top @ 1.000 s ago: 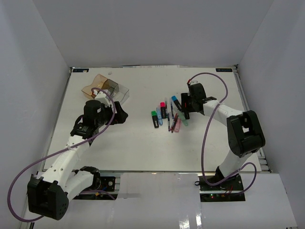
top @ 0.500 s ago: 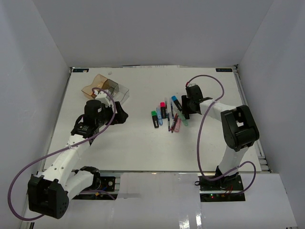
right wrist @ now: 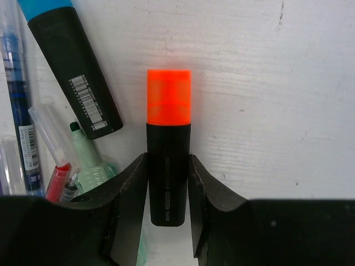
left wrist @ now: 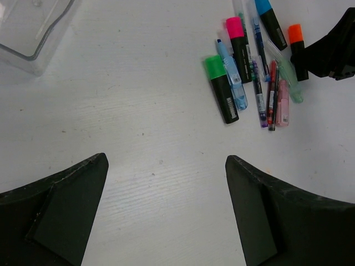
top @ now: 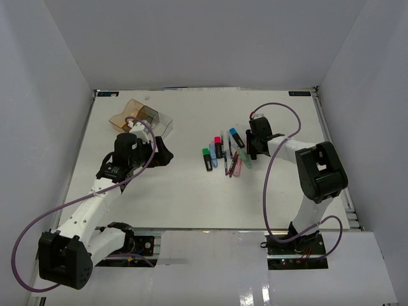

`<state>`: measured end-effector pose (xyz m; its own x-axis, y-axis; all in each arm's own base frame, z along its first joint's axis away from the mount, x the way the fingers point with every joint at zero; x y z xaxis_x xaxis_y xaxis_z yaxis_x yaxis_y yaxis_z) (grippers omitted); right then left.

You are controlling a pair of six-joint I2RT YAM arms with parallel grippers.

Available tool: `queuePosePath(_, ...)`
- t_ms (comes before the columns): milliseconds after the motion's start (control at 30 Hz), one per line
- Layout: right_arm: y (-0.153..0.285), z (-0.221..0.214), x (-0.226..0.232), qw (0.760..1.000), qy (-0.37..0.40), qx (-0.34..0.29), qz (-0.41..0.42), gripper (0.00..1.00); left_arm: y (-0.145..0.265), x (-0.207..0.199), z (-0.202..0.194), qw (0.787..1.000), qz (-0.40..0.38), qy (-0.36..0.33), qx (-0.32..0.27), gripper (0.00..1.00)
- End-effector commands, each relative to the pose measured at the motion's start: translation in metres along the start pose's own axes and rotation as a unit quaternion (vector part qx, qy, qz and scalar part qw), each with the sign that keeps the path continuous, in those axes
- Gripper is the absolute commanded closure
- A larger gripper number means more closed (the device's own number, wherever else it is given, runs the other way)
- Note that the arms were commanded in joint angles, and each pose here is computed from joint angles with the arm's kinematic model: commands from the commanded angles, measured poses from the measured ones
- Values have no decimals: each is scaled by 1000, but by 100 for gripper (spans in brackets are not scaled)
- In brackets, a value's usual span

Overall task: Sort the stationery into containers
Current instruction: Pick up the pen from the center of the board.

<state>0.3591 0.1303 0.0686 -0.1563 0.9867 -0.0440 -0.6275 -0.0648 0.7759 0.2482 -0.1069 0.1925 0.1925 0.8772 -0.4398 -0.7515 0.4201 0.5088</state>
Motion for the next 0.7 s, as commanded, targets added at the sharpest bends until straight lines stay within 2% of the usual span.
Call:
queuePosePath(0,9,-10,-6,1000,5,4,-6,65,2,-9,4,1000,-28,9,1,2)
queuePosePath(200,25,-7,-8,1000,12,-9,1,83,7,-27,10,996,-78,34,11,2)
queuePosePath(333,58,12,-8,998,16,-63,19,84,11,-47,20,989,-123,77,27,2)
queuePosePath(467,100,28,11,988,24,-134,80,84,12,-77,38,979,-170,109,31,2)
queuePosePath(667,156,42,48,956,28,-232,177,82,-1,-138,58,969,-216,117,6,2)
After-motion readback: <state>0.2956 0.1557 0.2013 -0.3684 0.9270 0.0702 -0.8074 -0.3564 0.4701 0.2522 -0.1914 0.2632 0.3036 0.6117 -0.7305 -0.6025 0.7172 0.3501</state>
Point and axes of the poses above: each gripper's point midway between its finger pads, its own y axis back along the fingers, its own x axis along the line the jaws close on, z = x × y, the point moved 6 cm from there along y, back along the fingers, and after that the axes turned 3 degrees about y, right-handed, at the moved point
